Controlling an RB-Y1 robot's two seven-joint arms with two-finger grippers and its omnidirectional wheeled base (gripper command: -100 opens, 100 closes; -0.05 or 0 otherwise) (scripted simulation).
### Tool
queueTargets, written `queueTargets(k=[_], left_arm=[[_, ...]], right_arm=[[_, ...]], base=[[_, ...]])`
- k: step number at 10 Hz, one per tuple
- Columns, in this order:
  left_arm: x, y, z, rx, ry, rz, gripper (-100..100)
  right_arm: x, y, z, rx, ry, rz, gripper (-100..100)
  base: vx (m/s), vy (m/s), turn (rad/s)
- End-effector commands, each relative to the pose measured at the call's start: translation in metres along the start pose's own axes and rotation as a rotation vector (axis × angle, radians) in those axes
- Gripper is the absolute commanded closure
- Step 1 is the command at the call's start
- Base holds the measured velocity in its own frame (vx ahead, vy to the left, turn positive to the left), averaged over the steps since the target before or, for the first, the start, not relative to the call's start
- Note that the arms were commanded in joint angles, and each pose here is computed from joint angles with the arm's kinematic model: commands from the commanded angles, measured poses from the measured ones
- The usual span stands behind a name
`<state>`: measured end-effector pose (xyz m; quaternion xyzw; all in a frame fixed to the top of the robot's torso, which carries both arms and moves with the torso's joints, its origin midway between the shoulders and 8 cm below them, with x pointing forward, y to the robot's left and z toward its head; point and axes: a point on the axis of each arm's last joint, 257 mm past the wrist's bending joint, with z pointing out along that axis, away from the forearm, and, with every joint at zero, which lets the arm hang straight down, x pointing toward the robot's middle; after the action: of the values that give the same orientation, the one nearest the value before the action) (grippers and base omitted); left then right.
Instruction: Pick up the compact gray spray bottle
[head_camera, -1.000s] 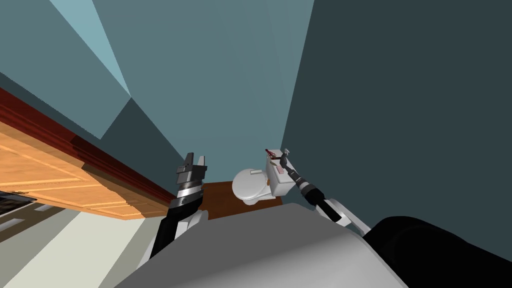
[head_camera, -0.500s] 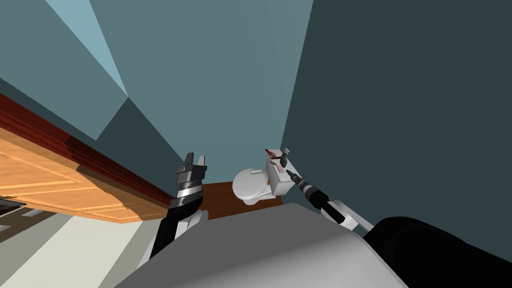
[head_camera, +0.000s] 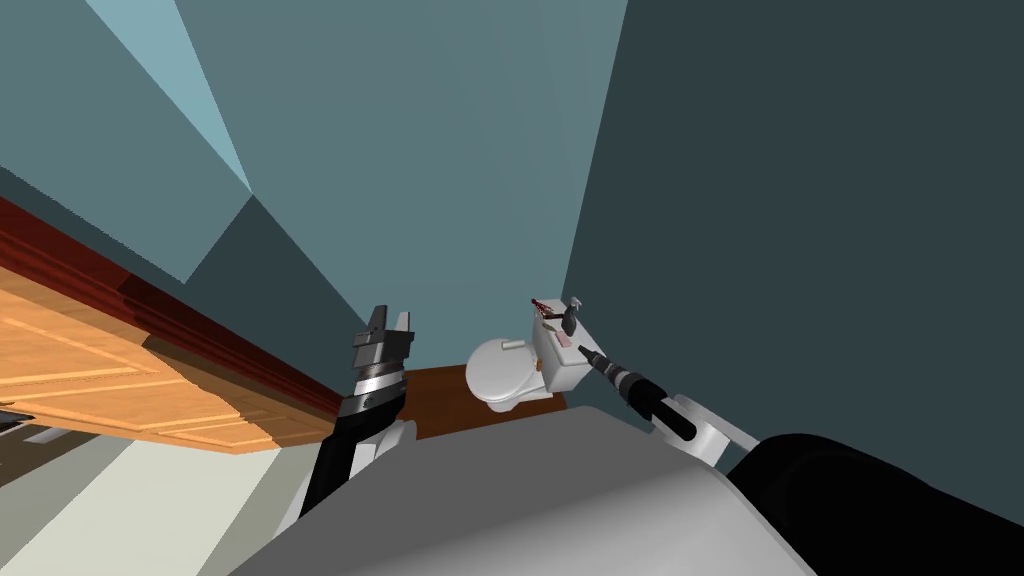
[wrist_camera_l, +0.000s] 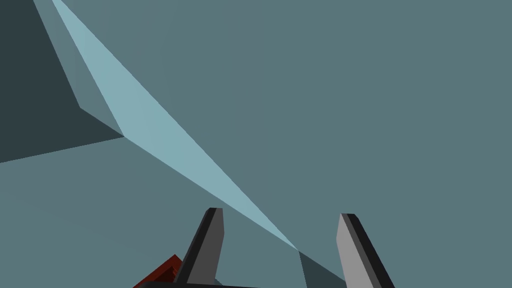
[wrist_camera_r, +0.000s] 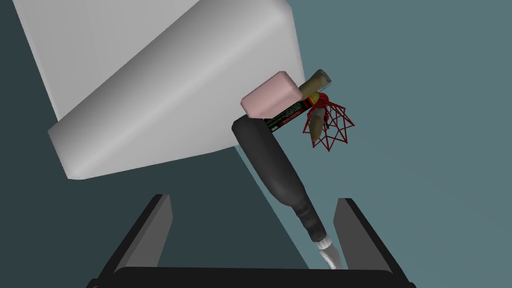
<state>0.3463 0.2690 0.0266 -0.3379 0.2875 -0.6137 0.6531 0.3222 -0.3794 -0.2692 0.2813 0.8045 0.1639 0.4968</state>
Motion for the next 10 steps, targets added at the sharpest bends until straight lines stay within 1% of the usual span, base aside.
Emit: queueTargets(k=[1, 3, 4, 6, 7, 8, 10], left_arm=[[0.000, 0.000, 0.000, 0.000, 0.000, 0.000, 0], [0.000, 0.000, 0.000, 0.000, 0.000, 0.000, 0], [0.000, 0.000, 0.000, 0.000, 0.000, 0.000, 0], [0.000, 0.000, 0.000, 0.000, 0.000, 0.000, 0], [0.000, 0.000, 0.000, 0.000, 0.000, 0.000, 0], [0.000, 0.000, 0.000, 0.000, 0.000, 0.000, 0], [0.000, 0.000, 0.000, 0.000, 0.000, 0.000, 0]], right_arm=[[0.001, -0.007, -0.001, 0.024, 0.016, -0.035, -100], [-0.005, -0.018, -0.001, 0.065, 0.042, -0.098, -100], [-0.006, -0.018, -0.001, 0.064, 0.045, -0.108, -100], [-0.015, -0.023, 0.000, 0.090, 0.069, -0.178, -100], [-0.019, -0.023, 0.000, 0.098, 0.079, -0.209, -100], [-0.020, -0.023, 0.000, 0.097, 0.082, -0.220, -100], [-0.031, -0.020, 0.002, 0.106, 0.103, -0.293, -100]], base=[[0.032, 0.018, -0.001], [0.044, 0.006, 0.003], [0.041, 0.008, 0.003], [0.054, 0.001, 0.010], [0.075, -0.005, 0.019], [0.053, -0.004, 0.010], [0.059, 0.000, 0.019]])
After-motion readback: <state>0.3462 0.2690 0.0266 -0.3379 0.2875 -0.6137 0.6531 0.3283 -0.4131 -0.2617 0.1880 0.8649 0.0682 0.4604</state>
